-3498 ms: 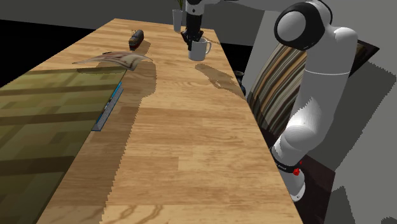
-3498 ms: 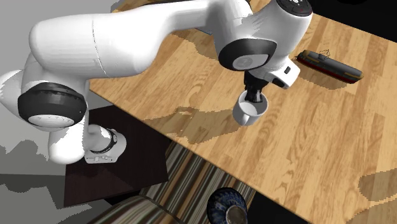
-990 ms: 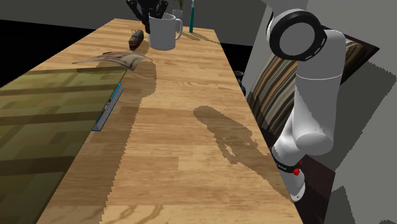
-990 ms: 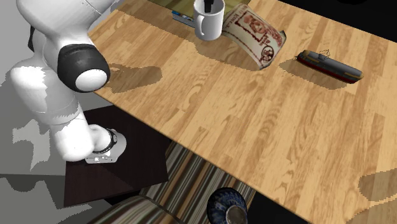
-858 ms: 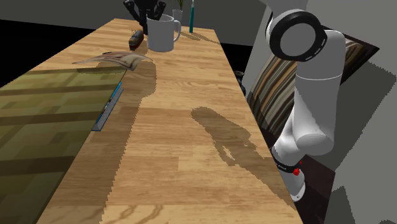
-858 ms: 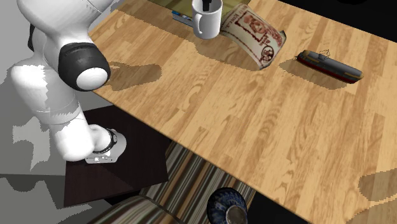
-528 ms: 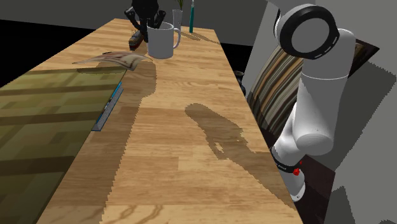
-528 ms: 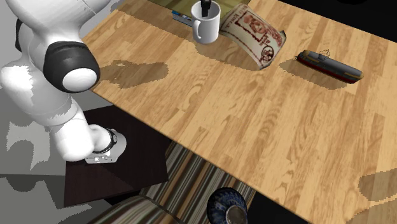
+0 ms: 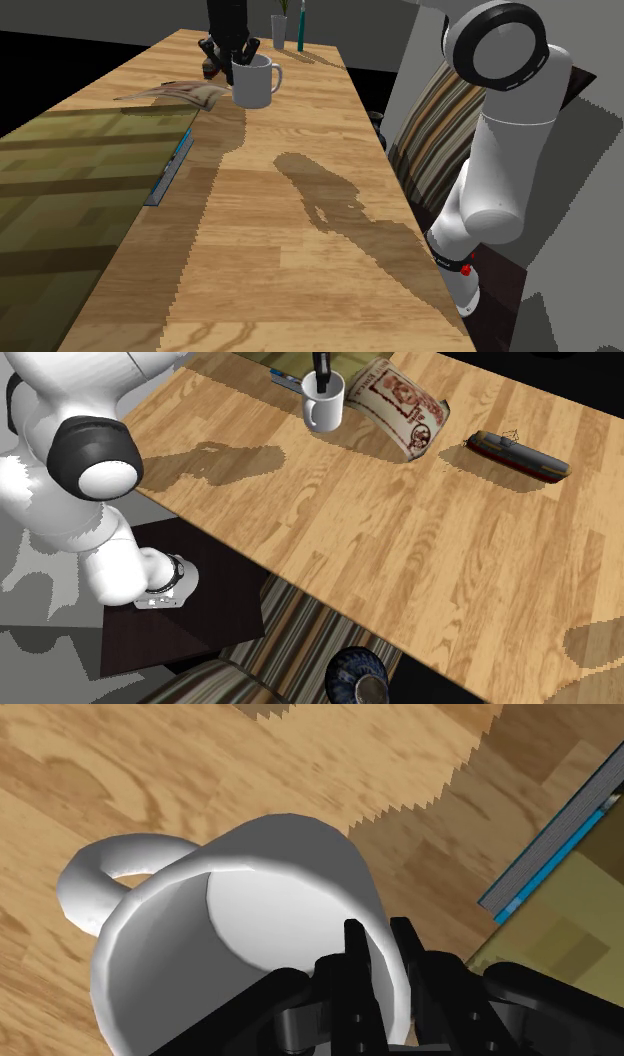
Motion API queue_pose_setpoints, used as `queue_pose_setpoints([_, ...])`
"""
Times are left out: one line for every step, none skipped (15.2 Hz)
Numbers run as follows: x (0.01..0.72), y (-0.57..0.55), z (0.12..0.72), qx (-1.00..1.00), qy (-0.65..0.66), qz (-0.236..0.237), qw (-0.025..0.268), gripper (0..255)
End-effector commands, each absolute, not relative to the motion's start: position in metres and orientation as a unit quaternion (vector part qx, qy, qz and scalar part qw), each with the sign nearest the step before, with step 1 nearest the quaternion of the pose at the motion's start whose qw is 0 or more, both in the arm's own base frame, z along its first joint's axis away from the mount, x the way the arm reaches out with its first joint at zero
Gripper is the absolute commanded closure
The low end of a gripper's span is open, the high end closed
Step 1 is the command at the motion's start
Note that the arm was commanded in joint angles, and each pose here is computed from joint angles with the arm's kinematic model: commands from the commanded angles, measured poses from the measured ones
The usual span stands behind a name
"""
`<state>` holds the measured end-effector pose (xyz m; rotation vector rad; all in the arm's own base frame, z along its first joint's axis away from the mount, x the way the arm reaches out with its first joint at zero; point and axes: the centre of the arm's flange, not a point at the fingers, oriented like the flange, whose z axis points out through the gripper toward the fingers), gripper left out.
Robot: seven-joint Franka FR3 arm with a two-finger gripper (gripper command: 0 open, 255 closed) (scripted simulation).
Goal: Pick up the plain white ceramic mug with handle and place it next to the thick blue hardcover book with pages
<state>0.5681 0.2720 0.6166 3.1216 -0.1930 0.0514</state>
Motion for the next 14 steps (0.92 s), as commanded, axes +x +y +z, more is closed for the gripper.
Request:
queue_pose_setpoints([0.568,0.271,0.607,0.998,-0.062,0.017,0.007,255])
queue_pose_setpoints([0.568,0.271,0.601,0.998,-0.062,0.017,0.007,255])
queue_pose_setpoints([0.568,0.271,0.596,0.998,-0.062,0.017,0.007,255])
queue_pose_setpoints([0.568,0.271,0.591,0.998,-0.062,0.017,0.007,255])
queue_pose_setpoints([0.568,0.271,0.586,0.998,-0.062,0.017,0.007,255])
queue_pose_setpoints([0.568,0.271,0.58,0.998,-0.062,0.017,0.007,255])
queue_pose_setpoints([0.568,0.271,0.575,0.998,-0.062,0.017,0.007,255])
queue_pose_setpoints([0.568,0.271,0.57,0.998,-0.062,0.017,0.007,255])
queue_pose_setpoints([0.568,0.271,0.565,0.998,-0.062,0.017,0.007,255])
queue_pose_setpoints([0.568,0.271,0.559,0.998,-0.062,0.017,0.007,255])
queue_pose_setpoints([0.568,0.271,0.554,0.998,-0.062,0.017,0.007,255])
queue_pose_setpoints([0.568,0.271,0.549,0.998,-0.062,0.017,0.007,255])
queue_pose_setpoints([0.568,0.271,0.543,0.998,-0.062,0.017,0.007,255])
queue_pose_setpoints([0.568,0.271,0.538,0.998,-0.062,0.017,0.007,255])
